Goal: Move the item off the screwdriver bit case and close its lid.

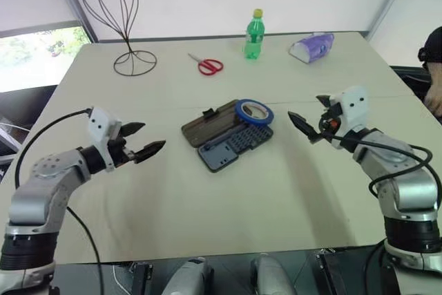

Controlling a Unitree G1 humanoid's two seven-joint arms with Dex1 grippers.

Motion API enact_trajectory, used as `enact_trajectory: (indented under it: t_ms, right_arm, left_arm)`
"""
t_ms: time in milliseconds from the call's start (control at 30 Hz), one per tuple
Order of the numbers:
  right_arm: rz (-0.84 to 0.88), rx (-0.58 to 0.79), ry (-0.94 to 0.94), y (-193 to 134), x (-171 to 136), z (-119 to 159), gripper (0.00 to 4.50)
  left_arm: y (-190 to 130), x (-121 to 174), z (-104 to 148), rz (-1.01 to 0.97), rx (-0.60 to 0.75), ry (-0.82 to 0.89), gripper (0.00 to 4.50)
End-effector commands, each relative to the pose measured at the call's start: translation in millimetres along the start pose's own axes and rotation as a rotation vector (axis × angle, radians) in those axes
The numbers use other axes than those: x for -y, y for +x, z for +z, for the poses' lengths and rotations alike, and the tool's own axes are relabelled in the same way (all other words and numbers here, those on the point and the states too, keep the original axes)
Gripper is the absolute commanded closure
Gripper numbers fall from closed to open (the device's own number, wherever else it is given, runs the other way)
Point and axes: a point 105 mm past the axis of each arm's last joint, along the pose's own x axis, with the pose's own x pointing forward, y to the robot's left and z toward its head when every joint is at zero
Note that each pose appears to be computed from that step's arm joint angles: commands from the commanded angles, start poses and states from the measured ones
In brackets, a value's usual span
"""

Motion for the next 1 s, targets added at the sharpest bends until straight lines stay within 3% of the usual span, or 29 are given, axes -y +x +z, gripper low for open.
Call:
enact_trajectory:
  t_ms: [33,767,1000]
  right_arm:
    - [0.025,0.031,-0.033,-5,-5,15,0.0]
    - [0.029,0.025,-0.031,2,-14,16,0.0]
    - [0.067,0.036,0.0,48,-36,32,0.0]
  left_arm:
    - [-5,-2,2,0.007,0.002,0.025,0.03]
    - [2,-2,0,0.017,0.016,0.016,0.03]
    - [8,-1,16,-0.039,0.026,0.063,0.03]
